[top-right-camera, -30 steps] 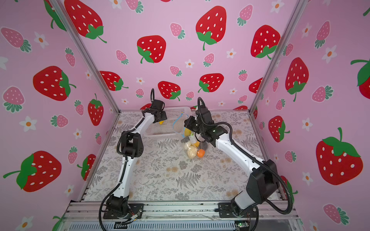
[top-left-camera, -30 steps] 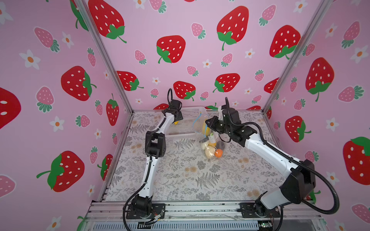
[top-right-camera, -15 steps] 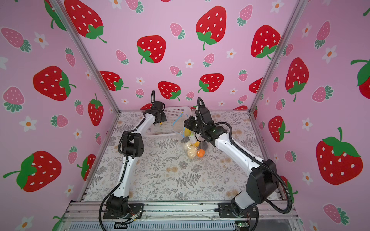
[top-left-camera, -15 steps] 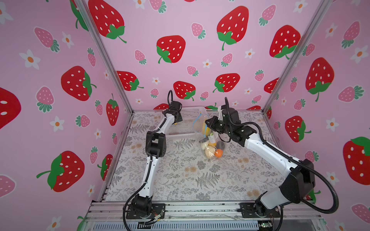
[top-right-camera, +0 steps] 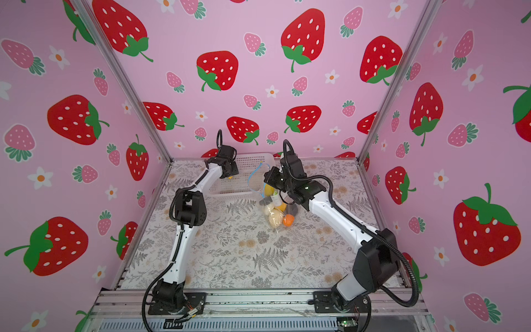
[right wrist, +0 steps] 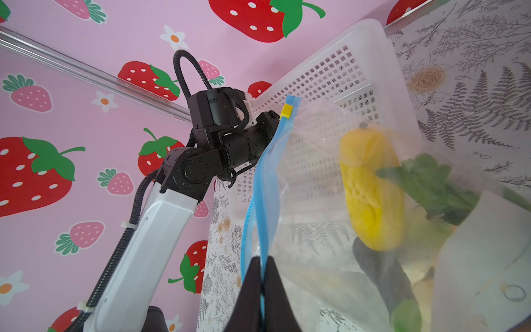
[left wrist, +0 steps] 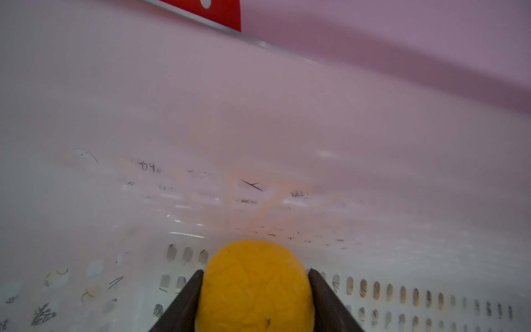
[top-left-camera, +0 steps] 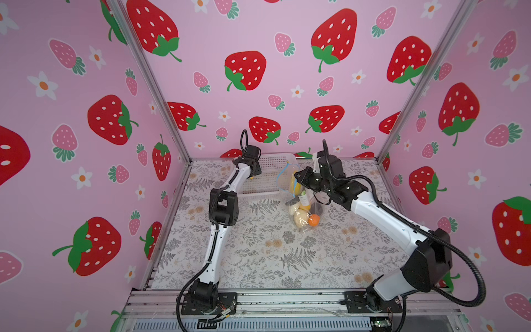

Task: Place the food in the zip-top bag and seal the zipper
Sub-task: 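Lower the left gripper onto the yellow lemon and close on it, then lift the lemon and carry it to the bag opening with the left gripper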

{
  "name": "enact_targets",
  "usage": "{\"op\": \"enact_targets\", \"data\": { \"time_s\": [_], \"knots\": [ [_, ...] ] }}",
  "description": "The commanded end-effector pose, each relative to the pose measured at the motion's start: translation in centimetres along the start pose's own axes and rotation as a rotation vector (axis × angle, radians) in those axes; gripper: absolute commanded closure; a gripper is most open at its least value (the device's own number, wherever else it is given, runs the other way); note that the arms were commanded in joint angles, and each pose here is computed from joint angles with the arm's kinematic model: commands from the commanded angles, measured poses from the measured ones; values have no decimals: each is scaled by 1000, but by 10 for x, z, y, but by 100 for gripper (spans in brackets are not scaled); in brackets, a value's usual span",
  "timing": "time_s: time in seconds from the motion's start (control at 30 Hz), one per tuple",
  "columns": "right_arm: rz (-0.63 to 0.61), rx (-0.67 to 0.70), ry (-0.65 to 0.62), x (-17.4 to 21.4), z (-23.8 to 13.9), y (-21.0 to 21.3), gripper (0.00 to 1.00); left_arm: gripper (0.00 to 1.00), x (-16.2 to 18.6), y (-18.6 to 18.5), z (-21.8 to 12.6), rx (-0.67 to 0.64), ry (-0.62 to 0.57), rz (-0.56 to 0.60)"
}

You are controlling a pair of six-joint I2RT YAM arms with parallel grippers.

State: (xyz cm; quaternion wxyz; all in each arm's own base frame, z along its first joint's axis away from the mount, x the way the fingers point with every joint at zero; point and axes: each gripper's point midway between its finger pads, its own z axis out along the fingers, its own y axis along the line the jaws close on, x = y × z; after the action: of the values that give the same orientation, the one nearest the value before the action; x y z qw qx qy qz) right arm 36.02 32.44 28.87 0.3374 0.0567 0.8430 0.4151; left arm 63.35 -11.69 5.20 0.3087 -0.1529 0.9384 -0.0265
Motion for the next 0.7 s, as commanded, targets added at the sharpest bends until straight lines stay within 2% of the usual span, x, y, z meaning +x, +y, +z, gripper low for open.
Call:
{"op": "enact_targets", "data": {
  "time_s": [0.0,0.43,0.67],
  "knots": [
    [-5,-37,-21,-9,-4,14,92,46,-16,-2,-25,19,-26,-19],
    [-6,-46,-28,-11,-7,18,92,54,-15,-4,-39,37,-19,-19],
    [-10,-46,-31,-11,-10,19,92,56,-1,-11,-52,52,10,-15]
  ]
}}
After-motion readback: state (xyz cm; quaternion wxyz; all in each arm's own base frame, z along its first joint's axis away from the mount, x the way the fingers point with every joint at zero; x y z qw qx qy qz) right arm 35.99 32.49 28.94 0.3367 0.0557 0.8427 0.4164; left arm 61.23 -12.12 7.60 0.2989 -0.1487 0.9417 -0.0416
